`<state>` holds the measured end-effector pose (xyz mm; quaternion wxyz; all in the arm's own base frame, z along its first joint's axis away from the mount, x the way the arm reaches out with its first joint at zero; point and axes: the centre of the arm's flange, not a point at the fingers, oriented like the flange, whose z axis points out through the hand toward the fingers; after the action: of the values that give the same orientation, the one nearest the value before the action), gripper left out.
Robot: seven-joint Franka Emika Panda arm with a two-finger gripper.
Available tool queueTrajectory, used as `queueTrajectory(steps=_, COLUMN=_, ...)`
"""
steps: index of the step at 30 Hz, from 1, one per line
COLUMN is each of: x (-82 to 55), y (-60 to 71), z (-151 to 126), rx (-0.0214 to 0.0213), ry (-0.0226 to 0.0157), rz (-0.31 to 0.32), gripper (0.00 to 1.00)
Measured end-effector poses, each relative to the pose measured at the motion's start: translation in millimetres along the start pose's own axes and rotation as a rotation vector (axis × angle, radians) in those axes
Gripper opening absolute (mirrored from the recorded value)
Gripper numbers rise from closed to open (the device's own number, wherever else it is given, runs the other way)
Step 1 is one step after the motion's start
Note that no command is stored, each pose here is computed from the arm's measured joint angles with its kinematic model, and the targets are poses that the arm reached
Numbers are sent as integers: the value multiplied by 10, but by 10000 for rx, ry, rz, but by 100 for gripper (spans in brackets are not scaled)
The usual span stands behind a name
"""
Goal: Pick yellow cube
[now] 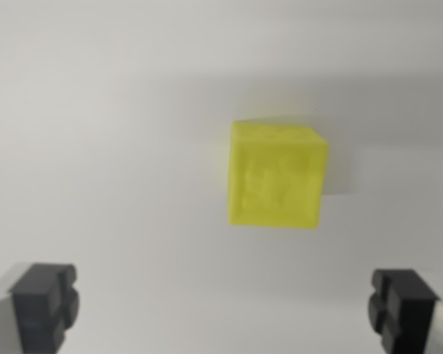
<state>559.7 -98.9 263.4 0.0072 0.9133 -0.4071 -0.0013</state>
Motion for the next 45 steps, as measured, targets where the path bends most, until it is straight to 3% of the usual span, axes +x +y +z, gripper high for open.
queueTrajectory(steps=33, x=138, y=181, z=831, rx=99, ry=-34, rz=-132, gripper=100)
queueTrajectory(steps=45, x=160, y=209, z=1132, rx=113, ry=-42, rz=-154, gripper=100)
